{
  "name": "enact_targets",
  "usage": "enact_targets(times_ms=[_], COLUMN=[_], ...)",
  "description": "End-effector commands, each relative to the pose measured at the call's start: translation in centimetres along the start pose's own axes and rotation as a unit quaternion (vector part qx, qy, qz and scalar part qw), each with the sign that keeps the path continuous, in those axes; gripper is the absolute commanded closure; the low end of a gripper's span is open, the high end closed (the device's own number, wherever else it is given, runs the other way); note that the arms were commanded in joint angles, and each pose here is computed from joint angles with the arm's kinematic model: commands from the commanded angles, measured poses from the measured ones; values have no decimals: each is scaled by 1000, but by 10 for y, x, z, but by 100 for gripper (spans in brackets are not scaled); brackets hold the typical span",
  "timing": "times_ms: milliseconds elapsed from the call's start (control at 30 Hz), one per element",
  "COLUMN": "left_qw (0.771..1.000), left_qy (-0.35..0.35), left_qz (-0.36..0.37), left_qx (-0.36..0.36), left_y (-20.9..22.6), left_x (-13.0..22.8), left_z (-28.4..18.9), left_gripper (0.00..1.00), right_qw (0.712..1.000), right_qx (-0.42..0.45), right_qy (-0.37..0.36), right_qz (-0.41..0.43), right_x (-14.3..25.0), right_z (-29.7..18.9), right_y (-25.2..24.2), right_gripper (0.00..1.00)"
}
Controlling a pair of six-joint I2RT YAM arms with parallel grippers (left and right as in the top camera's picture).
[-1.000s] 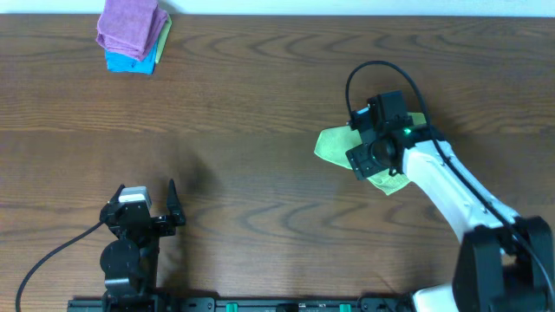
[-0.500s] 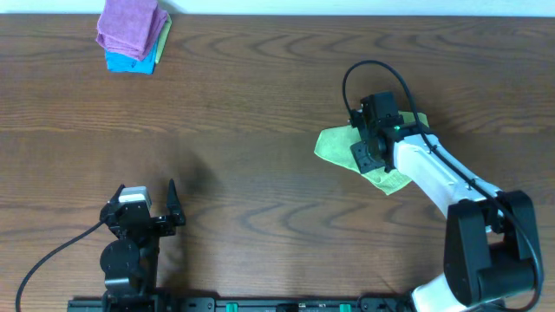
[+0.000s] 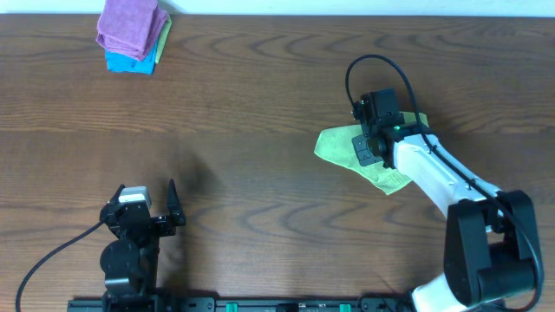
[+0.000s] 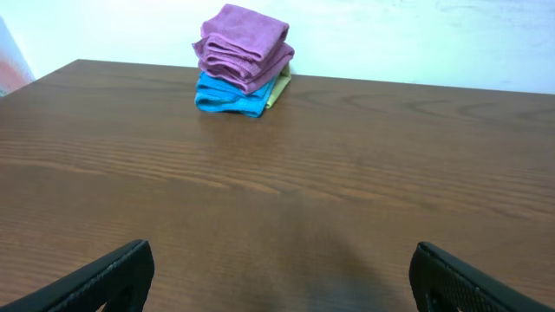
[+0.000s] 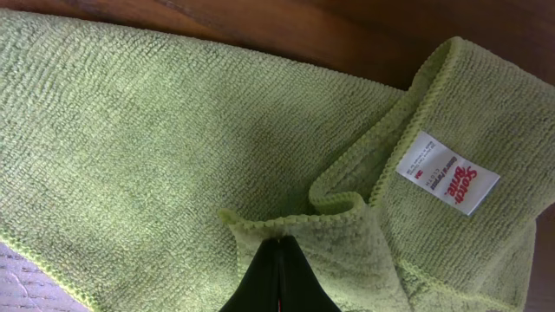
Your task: Fold the cloth
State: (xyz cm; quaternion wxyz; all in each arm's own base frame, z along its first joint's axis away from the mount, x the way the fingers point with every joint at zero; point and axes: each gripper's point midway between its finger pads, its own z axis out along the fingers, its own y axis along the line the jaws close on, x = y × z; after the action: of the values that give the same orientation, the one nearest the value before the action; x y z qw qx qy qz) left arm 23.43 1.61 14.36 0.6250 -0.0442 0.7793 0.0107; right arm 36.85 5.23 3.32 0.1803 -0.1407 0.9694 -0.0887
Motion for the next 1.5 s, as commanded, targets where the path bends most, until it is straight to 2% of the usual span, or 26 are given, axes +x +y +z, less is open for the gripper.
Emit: enact_targets(times_ms=[0,200,467,567,600,633,667,700,867,1000,1267,1467], left_qw=[1000,1000,1000,1000,1000,1000,1000,1000,1000,1000,1000,1000], left_qy=[15,15,15,15,15,15,15,15,15,15,15,15], left_qz=[4,4,4,4,4,4,4,4,4,4,4,4], left_qx=[-7,-7,-7,-7,-7,-7,-7,-7,-7,-7,-7,-7], left_y=[3,3,3,3,3,3,3,3,3,3,3,3], left_x=[14,14,14,14,14,14,14,14,14,14,14,14], left_z=[3,3,3,3,3,3,3,3,3,3,3,3], left_gripper=[5,5,5,4,5,5,5,5,5,5,5,5], right_qw=[1000,997,984,979,979,980,983,986,996,996,992,988], right_qx=[7,5,-24,-27,-27,-28,-27,-26,-28,-32,-28,-13], right_qy=[-12,-69,-176,-203,-202,-194,-177,-159,-47,13,78,92], right_qz=[16,21,-2,-15,-18,-20,-30,-41,-73,-80,-99,-122], right_x=[-11,-58,-131,-146,-146,-142,-134,-126,-77,-52,-23,-18], right_z=[-4,-30,-80,-93,-93,-92,-87,-82,-50,-33,-12,-4], right_y=[-2,-4,18,26,27,27,28,27,24,23,19,7], right_gripper=[99,99,99,99,99,86,65,56,50,47,48,48])
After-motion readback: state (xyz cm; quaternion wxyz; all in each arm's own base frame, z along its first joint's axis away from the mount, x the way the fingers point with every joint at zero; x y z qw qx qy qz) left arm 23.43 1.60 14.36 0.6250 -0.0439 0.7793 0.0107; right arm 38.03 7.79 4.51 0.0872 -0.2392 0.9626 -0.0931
